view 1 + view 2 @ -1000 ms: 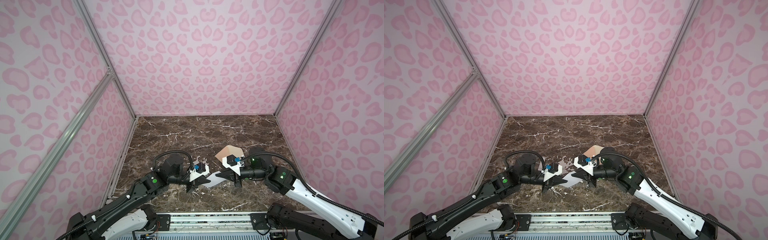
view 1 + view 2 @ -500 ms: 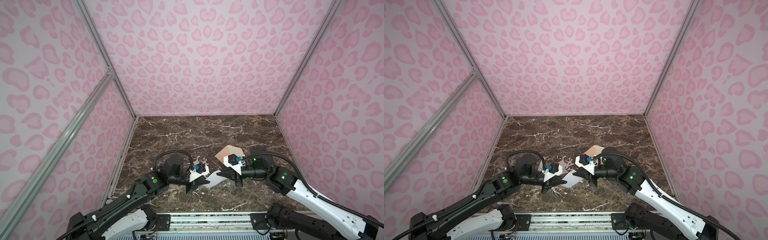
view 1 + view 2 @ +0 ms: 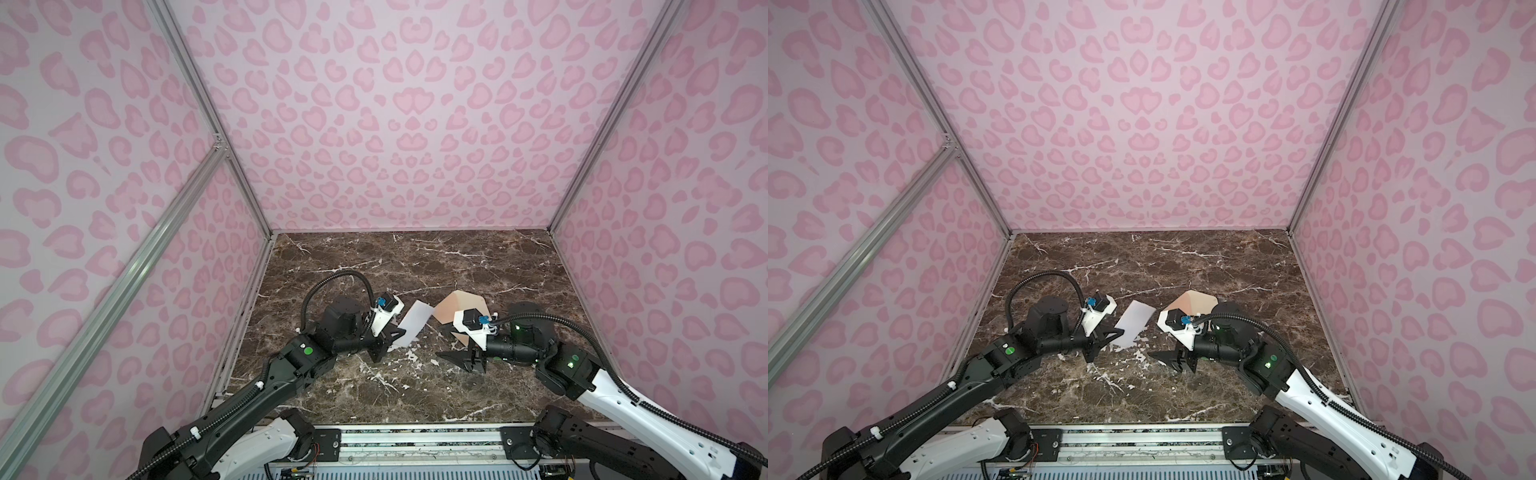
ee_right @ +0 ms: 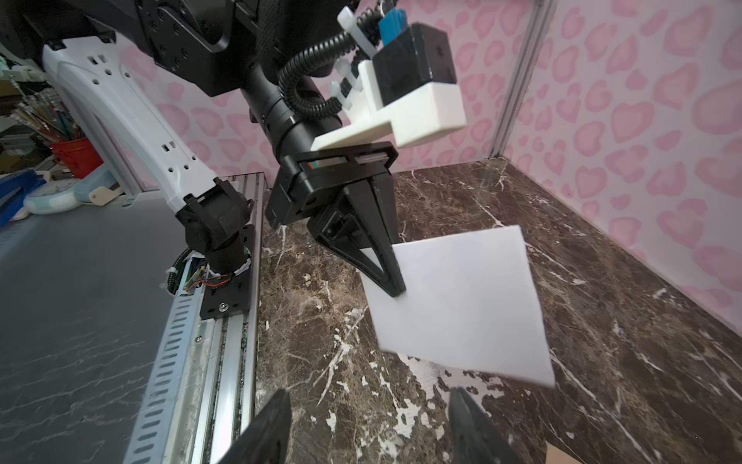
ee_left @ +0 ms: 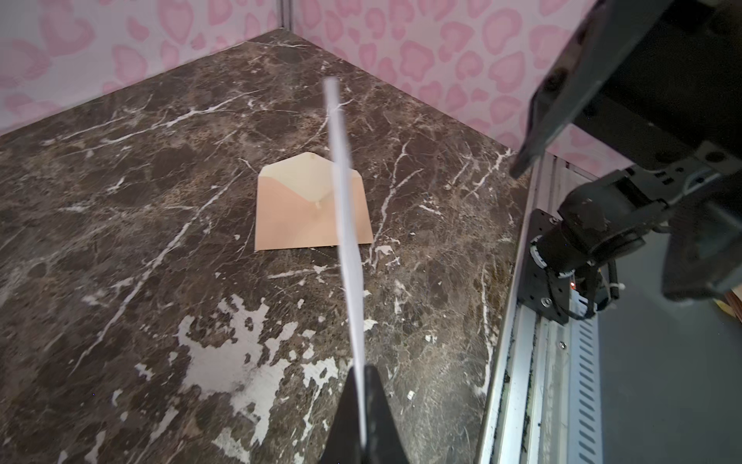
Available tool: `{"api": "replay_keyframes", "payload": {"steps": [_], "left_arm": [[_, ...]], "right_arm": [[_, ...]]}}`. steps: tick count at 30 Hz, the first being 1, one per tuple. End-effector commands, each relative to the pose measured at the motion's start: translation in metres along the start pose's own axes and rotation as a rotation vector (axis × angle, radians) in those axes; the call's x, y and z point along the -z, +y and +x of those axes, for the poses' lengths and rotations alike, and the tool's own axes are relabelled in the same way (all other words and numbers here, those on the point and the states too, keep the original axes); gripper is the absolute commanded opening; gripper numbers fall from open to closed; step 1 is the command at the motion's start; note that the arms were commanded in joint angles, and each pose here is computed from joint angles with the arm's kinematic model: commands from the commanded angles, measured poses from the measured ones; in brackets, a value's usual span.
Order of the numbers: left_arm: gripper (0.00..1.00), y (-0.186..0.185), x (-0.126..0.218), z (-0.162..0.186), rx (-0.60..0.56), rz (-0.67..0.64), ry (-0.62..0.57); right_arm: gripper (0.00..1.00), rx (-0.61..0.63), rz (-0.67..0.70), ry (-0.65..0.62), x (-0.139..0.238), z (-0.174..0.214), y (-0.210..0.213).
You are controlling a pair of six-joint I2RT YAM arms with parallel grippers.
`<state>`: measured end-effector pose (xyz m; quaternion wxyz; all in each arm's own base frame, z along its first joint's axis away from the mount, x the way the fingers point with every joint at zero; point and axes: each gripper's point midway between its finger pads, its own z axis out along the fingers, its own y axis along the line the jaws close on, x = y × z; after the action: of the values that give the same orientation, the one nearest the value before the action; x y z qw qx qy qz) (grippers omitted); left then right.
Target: Place the letter into the envelope and seal it
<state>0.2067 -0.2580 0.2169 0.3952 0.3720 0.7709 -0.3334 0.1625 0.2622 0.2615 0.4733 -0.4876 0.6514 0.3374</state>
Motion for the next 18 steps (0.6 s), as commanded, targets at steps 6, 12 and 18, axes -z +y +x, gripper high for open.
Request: {"api": "replay_keyframes", "payload": {"steps": [6, 12, 18], "left_arm": [[0.03, 0.024, 0.003, -0.015, 0.133, -0.082, -0.044], [0.03, 0.05, 0.0, -0.018, 0.251, -0.164, -0.062], [0.03, 0.078, -0.005, -0.015, 0.35, -0.261, -0.07]], "right_arm": [[0.65, -0.004, 0.223, -0.083, 0.009, -0.004, -0.035], [0.64, -0.012, 0.27, -0.157, 0.011, 0.001, -0.04], [0.63, -0.064, 0.279, -0.218, 0.012, 0.012, -0.038]]}}
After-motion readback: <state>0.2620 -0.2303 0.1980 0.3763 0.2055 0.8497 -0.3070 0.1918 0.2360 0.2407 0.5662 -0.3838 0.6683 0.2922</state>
